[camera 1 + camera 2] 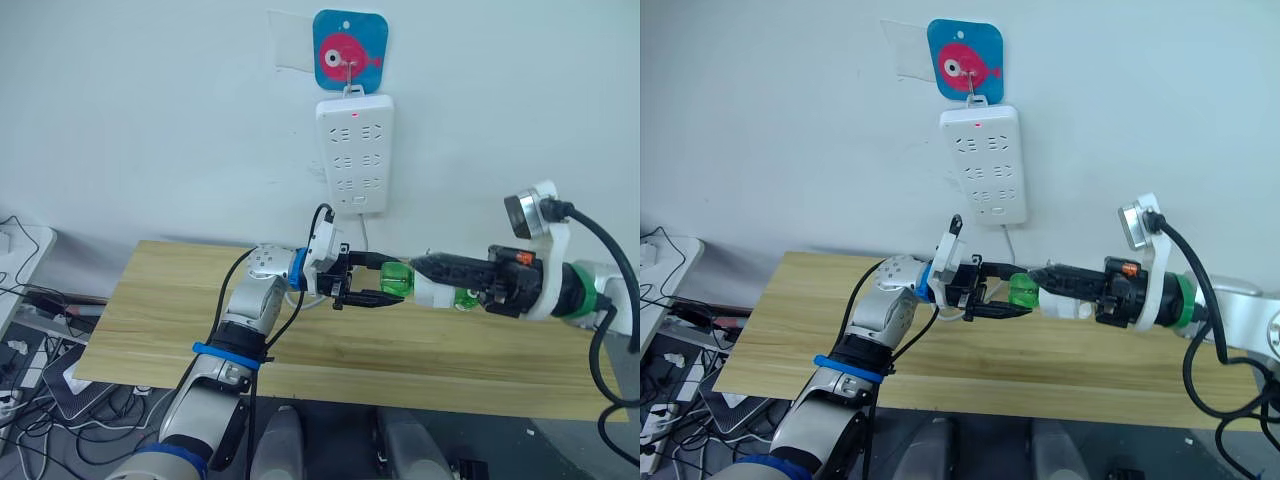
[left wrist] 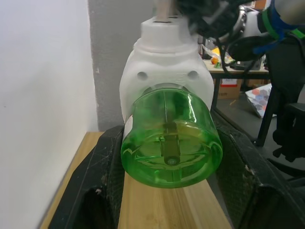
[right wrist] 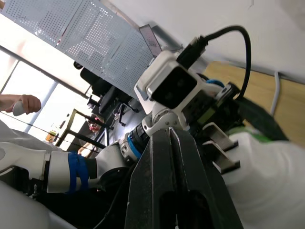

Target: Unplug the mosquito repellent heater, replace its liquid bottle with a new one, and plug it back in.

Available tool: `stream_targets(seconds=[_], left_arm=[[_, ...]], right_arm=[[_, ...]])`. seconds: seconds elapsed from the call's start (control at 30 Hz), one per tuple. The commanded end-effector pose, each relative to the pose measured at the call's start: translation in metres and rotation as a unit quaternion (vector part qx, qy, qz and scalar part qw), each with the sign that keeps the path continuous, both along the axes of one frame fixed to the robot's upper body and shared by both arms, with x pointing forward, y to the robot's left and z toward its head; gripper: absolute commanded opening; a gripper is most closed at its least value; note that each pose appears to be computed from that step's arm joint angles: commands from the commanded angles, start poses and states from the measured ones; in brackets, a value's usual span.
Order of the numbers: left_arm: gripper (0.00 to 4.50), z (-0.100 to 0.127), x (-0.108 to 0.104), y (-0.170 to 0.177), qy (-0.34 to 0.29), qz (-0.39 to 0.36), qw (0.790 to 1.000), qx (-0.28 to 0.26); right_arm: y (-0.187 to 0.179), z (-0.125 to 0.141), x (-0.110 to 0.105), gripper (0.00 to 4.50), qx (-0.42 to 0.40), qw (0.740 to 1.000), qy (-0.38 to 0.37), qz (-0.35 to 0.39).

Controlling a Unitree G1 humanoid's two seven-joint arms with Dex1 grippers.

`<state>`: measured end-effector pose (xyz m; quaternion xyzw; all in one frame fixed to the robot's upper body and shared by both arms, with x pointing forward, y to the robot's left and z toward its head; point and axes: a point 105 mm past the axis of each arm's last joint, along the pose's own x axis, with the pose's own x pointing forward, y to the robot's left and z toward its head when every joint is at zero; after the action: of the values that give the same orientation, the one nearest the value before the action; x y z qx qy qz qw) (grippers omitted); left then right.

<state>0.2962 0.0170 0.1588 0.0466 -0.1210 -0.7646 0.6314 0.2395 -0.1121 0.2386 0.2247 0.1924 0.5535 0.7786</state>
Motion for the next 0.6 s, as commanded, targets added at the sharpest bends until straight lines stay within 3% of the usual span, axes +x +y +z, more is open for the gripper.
stream_targets(seconds=[0.03,0.6], left_arm=[[2.28,0.007,-0.006,-0.003,-0.012,-0.018,1.0,-0.01],[2.28,0.012,-0.01,-0.002,-0.001,-0.024,0.999,-0.023]], right_arm=[[0.001,0.002,0.009,0.07,-0.011,1.0,0.013,-0.011],[-0.015,-0.033,0.04,0.07,-0.073,0.99,0.072,-0.097]])
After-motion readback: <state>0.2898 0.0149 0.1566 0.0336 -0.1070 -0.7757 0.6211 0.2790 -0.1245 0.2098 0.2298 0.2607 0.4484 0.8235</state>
